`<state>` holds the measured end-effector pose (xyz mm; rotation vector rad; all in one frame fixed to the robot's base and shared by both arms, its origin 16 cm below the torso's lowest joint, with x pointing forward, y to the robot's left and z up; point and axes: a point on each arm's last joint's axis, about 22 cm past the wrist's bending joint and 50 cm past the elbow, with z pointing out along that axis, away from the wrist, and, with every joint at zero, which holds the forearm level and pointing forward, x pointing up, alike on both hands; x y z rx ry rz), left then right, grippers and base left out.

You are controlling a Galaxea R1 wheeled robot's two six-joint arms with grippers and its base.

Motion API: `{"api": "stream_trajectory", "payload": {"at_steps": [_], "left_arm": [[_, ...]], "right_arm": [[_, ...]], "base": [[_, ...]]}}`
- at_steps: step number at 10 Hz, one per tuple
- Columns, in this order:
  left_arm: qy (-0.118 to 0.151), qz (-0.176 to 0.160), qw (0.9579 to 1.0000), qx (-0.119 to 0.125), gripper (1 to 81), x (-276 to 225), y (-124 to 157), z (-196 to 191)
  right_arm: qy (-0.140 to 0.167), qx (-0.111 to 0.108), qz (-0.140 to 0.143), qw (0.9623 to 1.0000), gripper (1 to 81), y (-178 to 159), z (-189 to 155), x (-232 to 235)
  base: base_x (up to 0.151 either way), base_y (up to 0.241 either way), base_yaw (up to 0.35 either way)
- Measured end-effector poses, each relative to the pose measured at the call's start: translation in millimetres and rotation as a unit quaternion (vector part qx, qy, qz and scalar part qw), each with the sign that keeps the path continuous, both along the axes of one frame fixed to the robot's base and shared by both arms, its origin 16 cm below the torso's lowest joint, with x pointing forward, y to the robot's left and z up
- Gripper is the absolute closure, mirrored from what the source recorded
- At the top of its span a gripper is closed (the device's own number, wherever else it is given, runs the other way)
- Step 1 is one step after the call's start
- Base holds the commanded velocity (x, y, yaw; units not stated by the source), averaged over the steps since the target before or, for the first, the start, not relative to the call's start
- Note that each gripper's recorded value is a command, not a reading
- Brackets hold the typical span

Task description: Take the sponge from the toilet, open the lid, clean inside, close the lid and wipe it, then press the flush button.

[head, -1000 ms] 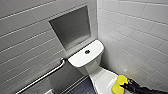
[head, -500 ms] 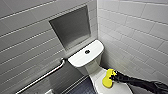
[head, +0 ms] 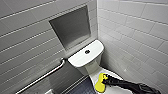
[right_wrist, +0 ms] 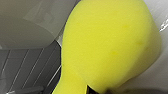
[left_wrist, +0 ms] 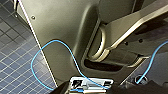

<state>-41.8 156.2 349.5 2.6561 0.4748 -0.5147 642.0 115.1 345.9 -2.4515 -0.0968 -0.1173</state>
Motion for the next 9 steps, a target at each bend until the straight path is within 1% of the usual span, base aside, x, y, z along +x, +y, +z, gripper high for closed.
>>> {"api": "stream_trajectory", "payload": {"at_steps": [1, 2, 4, 6, 7, 8, 9], "left_arm": [[0.000, 0.000, 1.0000, 0.000, 1.0, 0, 0, 0], [0.000, 0.000, 1.0000, 0.000, 1.0, 1, -1, 0], [-0.002, 0.000, 1.0000, -0.004, 1.0, 3, -6, 0], [-0.002, 0.000, 1.0000, -0.003, 1.0, 3, -6, 0], [-0.002, 0.000, 1.0000, -0.004, 1.0, 3, -7, 0], [-0.002, 0.000, 1.0000, -0.005, 1.0, 3, -8, 0], [-0.002, 0.000, 1.0000, -0.005, 1.0, 3, -8, 0]], "right_arm": [[-0.008, 0.004, -0.005, 0.9999, 81.1, -1, 1, 3], [-0.017, 0.012, -0.009, 0.9997, 81.1, -3, 4, 8], [-0.028, 0.032, -0.017, 0.9989, 81.1, -22, 9, 11], [-0.020, 0.068, -0.017, 0.9974, 81.1, -30, 19, -17], [-0.021, 0.079, -0.024, 0.9963, 81.1, -41, 25, -22], [-0.027, 0.080, -0.039, 0.9957, 81.1, -63, 26, -21], [-0.034, 0.066, -0.060, 0.9954, 81.1, -97, 17, -22]], "base": [[0.000, 0.000, 0.000], [0.000, 0.000, 0.000], [0.000, 0.000, 0.000], [0.000, 0.000, 0.000], [0.000, 0.000, 0.000], [0.000, 0.000, 0.000], [0.000, 0.000, 0.000]]}}
